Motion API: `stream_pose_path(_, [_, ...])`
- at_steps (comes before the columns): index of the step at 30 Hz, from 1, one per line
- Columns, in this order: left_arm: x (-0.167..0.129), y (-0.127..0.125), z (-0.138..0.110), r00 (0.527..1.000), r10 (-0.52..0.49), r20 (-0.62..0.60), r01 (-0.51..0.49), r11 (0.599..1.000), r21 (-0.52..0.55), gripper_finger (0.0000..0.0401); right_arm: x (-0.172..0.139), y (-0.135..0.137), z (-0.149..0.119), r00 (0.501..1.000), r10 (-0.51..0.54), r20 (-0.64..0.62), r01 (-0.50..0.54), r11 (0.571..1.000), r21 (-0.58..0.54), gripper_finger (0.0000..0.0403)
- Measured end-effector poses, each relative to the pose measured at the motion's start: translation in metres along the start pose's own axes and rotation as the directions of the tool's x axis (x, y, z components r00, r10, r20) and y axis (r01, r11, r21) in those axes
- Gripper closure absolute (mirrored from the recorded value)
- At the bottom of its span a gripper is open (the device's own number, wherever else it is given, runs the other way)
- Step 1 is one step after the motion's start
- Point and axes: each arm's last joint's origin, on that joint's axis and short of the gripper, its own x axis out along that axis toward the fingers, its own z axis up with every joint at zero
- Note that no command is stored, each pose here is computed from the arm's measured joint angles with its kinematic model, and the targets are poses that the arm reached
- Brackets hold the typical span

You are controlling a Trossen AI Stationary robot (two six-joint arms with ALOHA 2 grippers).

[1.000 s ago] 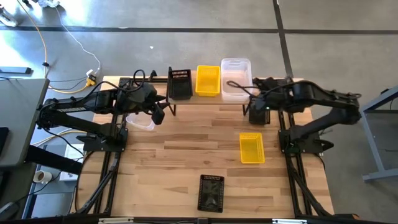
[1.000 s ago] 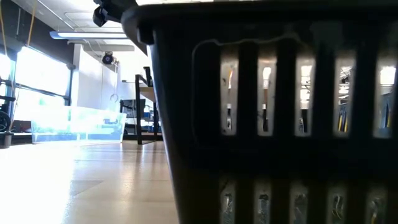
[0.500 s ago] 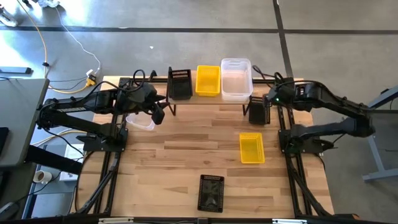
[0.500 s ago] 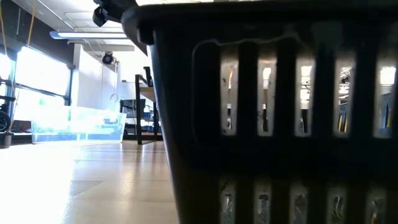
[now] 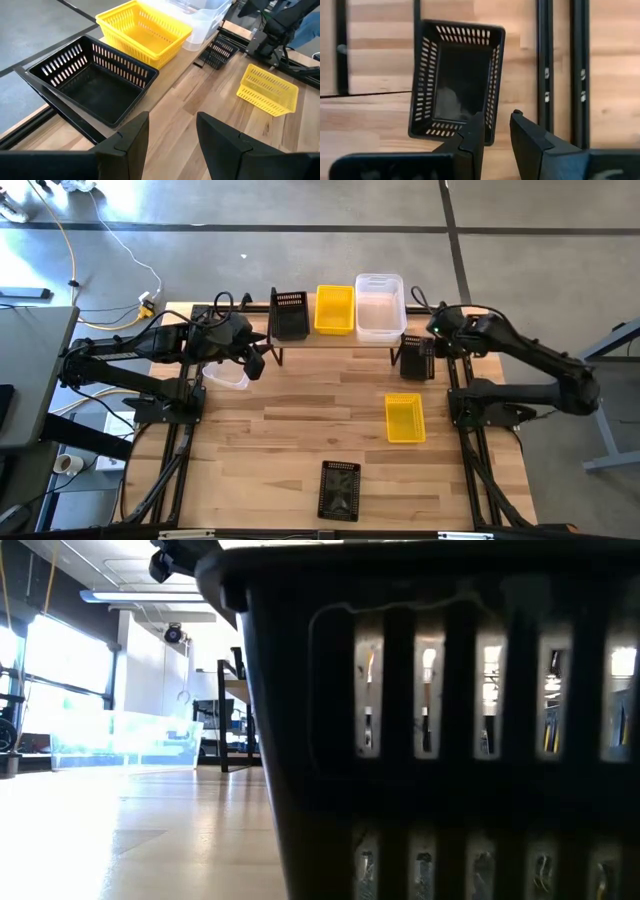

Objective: Stack baskets on shelf by color
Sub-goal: Stack the top black basket on top of the black basket on the shelf

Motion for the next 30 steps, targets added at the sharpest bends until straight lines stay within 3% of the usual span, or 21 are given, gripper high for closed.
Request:
stream_pose_path(8, [0.000, 0.000, 0.000, 1.000, 0.000, 0.000, 0.000, 1.000, 0.000, 0.0247, 0.031, -0.008, 0.005, 0.996, 0.057, -0.070, -0.052, 0.995, 0.081, 0.0325])
stream_pose_path(18, [0.000, 0.000, 0.000, 1.000, 0.000, 0.000, 0.000, 1.000, 0.000, 0.0247, 0.049, -0.015, 0.011, 0.990, 0.111, -0.089, -0.096, 0.983, 0.158, 0.0325])
stream_pose_path(30, [0.000, 0.000, 0.000, 1.000, 0.000, 0.000, 0.000, 1.000, 0.000, 0.0247, 0.051, -0.017, 0.013, 0.991, 0.109, -0.079, -0.097, 0.985, 0.139, 0.0325])
